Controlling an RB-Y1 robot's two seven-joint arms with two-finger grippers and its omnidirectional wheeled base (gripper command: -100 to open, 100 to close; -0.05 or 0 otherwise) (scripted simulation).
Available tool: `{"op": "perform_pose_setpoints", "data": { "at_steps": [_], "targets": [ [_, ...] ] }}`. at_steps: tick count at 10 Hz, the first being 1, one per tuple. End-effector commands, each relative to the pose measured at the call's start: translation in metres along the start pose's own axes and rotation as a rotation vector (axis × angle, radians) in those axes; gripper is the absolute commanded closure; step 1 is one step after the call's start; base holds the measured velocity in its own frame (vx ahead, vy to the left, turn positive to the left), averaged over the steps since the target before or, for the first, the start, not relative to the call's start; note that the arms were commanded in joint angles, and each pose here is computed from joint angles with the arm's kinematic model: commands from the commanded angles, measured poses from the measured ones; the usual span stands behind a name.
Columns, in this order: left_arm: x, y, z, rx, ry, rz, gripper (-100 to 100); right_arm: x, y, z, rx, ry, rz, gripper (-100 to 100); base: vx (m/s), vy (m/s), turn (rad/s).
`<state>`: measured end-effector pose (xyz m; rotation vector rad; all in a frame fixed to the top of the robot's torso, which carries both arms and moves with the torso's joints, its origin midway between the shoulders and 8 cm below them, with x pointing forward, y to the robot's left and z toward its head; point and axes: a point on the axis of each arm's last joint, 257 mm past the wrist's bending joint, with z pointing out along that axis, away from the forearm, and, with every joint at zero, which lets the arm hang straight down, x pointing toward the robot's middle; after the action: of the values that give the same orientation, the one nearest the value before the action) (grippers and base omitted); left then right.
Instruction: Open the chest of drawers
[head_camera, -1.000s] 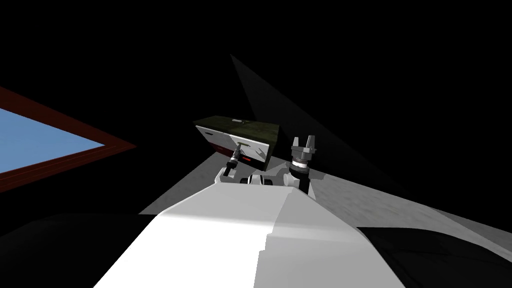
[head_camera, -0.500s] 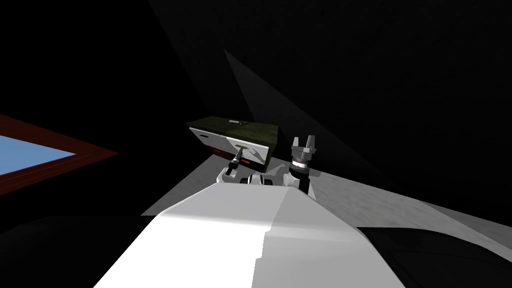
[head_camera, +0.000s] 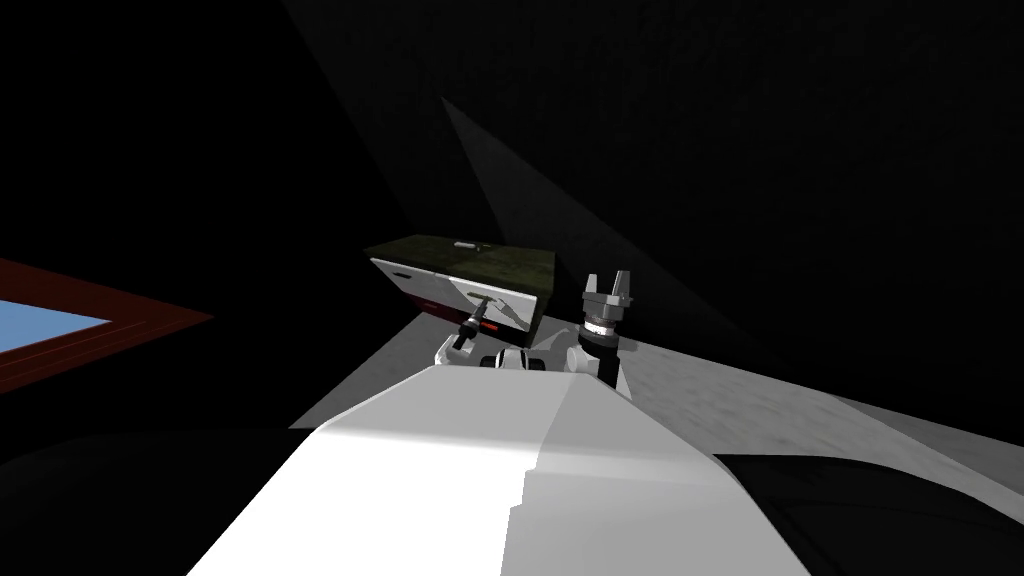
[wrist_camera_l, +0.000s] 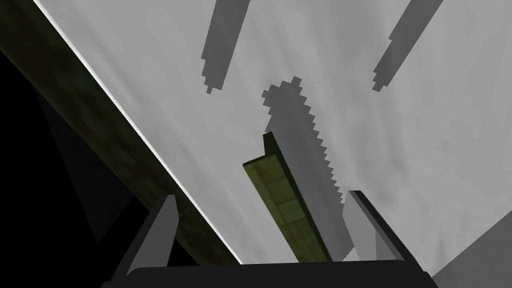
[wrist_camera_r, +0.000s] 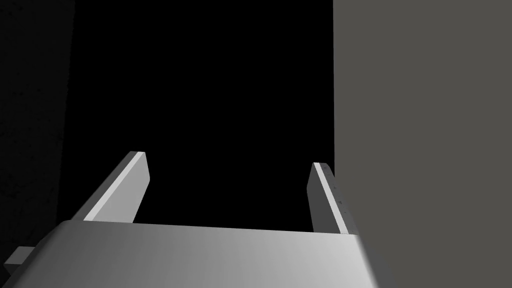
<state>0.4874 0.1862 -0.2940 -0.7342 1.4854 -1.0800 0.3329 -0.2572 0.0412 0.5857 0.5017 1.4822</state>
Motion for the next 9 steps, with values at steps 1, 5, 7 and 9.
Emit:
{"op": "perform_pose_setpoints", "data": {
  "at_steps": [1,5,7,9],
  "targets": [
    [0.0034,0.0069,0.001,-0.013,0.008,0.006,-100,0.0,0.0,0.0,0.0,0.0,0.0,0,0.025,0.006,-0.009],
    [0.0043,0.0048,-0.0014,-0.012,0.014,0.007,100,0.0,0.0,0.0001,0.0,0.0,0.0,0,-0.073,0.026,0.016],
    [0.0048,0.0025,-0.0034,-0.01,0.019,0.006,100,0.0001,0.0,0.0001,0.0,0.0,0.0,0,-0.186,0.042,0.02],
    [0.0029,0.0029,0.002,-0.019,0.018,0.007,-100,0.0,0.0,0.0001,0.0,0.0,0.0,0,-0.004,0.002,-0.031]
  ]
}}
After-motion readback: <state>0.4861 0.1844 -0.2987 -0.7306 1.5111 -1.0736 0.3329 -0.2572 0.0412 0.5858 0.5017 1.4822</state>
